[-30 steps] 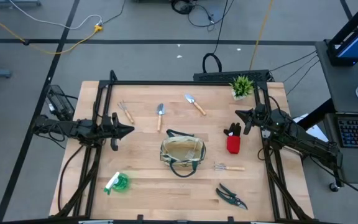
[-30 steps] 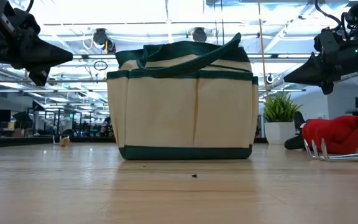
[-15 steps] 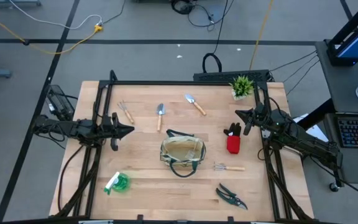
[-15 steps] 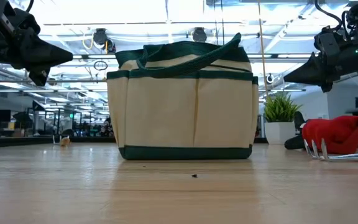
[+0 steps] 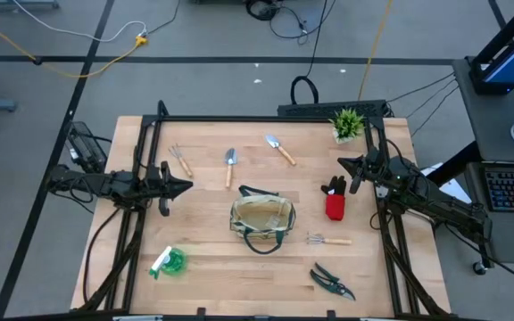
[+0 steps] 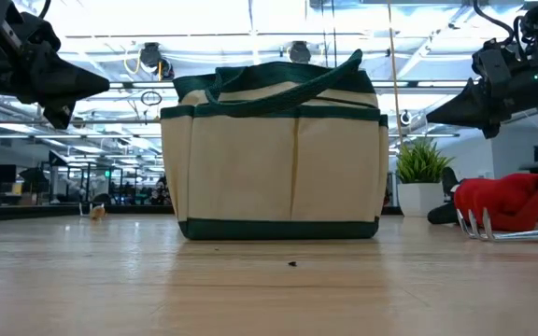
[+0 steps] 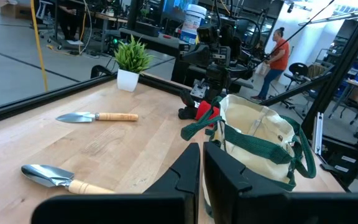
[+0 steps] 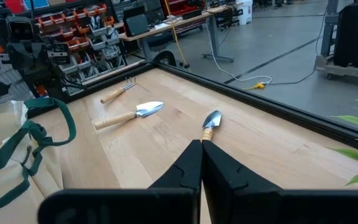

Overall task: Pick & Place Garden tools in Gardening bag
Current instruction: Put the red gloves into the white gardening bag

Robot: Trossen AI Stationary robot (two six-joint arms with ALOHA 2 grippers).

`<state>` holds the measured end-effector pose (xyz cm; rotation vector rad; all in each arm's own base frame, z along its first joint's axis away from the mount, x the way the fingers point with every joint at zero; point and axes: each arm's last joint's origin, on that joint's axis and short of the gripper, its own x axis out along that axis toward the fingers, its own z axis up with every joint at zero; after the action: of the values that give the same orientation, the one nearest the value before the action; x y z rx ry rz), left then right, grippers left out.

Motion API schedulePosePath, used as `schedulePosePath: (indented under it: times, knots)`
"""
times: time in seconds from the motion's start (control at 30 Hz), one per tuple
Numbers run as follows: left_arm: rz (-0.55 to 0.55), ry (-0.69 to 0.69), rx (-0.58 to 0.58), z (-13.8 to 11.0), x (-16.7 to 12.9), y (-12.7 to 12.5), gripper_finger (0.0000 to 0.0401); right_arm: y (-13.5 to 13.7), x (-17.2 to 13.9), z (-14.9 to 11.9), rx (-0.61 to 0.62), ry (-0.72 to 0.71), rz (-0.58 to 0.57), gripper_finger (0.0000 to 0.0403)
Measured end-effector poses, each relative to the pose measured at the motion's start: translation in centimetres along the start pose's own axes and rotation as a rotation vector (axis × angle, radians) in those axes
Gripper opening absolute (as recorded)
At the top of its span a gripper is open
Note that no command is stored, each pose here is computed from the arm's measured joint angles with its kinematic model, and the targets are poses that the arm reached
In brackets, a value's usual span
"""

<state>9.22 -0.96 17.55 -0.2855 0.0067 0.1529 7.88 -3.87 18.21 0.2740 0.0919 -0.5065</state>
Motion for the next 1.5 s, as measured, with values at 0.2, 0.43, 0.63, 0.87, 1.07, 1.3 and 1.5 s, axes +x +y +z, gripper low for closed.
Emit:
schedulePosePath:
  times: [0.2, 0.43, 0.63, 0.87, 1.07, 1.3, 1.5]
  knots:
    - [0.009, -0.002, 0.136, 0.01, 0.0, 0.02, 0.0024, 0.01, 0.0, 0.01, 0.0, -0.001, 0.001, 0.0]
    - [0.051, -0.014, 0.142, 0.06, 0.0, 0.14, 0.0024, 0.04, 0.0, 0.18, 0.14, -0.018, 0.005, 0.0]
    - [0.056, -0.018, 0.133, 0.08, 0.0, 0.15, 0.0024, 0.04, 0.0, 0.15, 0.11, -0.016, 0.003, 0.0]
    - [0.085, -0.026, 0.131, 0.12, -0.01, 0.23, 0.0024, 0.04, 0.01, 0.15, 0.211, -0.015, 0.006, 0.0]
    - [0.081, -0.044, 0.112, 0.29, -0.01, 0.18, 0.0024, 0.04, 0.01, 0.14, 0.248, -0.013, 0.006, 0.0]
    - [0.079, -0.055, 0.05, 0.37, -0.01, 0.16, 0.0024, 0.03, 0.05, 0.11, 0.299, -0.009, 0.004, 0.0007]
    - [0.139, -0.105, 0.014, 0.75, -0.05, 0.27, 0.0024, 0.01, 0.18, 0.02, 0.314, 0.005, -0.005, 0.0032]
